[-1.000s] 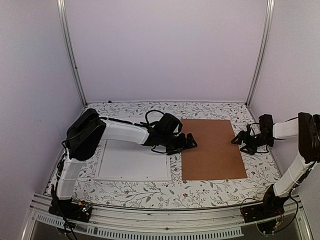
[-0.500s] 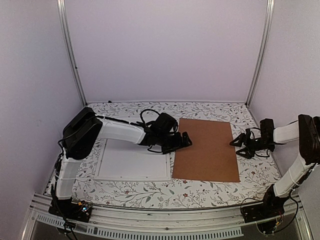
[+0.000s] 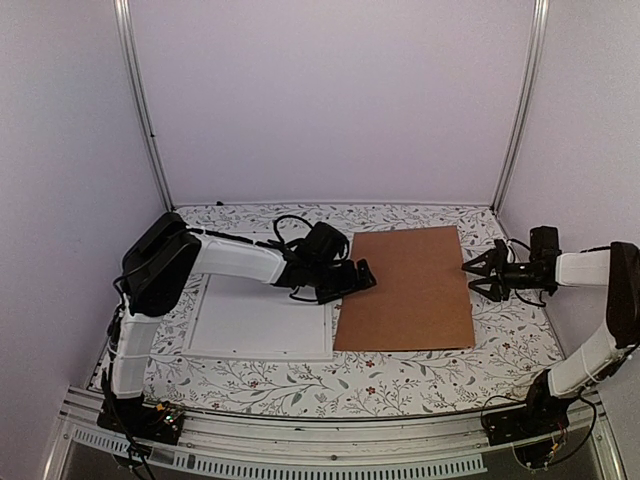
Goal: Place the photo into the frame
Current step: Turn over the backboard.
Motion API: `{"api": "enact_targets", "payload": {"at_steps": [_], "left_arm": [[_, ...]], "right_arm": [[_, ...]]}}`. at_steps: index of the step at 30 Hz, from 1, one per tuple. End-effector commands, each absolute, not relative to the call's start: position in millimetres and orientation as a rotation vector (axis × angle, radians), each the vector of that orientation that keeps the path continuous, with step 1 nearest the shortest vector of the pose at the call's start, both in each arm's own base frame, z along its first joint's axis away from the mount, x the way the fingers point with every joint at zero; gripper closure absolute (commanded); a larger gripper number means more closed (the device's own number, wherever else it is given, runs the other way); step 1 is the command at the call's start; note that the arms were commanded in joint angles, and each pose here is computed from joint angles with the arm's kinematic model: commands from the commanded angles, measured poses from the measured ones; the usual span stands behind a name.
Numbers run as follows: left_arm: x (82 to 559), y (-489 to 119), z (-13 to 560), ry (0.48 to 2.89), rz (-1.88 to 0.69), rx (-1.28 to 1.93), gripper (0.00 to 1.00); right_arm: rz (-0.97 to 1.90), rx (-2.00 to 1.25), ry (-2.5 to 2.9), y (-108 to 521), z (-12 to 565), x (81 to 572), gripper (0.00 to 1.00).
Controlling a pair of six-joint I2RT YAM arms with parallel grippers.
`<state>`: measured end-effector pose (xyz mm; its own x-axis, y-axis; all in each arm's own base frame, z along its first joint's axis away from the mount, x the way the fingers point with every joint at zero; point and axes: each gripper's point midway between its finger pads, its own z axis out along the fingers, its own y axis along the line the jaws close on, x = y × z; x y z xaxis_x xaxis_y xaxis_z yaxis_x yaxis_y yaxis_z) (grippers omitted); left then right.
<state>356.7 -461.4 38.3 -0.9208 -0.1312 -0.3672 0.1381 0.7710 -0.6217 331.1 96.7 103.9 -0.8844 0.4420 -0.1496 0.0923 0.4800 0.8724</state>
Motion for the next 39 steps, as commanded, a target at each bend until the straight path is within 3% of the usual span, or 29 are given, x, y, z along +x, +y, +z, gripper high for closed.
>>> {"api": "enact_targets", "payload": {"at_steps": [1, 17, 39], "left_arm": [[319.6, -471.5, 14.2, 2.685, -1.016, 0.079, 0.01], [317.2, -474.5, 46.6, 2.623, -1.111, 0.088, 0.01], [320.8, -452.4, 131.3, 2.433, -1.209, 0.062, 0.01]], "right_arm": [[1.686, 0.218, 2.259, 134.2, 168.0, 312.7, 0.34], [1.777, -0.134, 2.158, 204.7, 244.8, 305.8, 0.36], [1.867, -0.41, 2.116, 313.5, 284.4, 328.6, 0.37]]}}
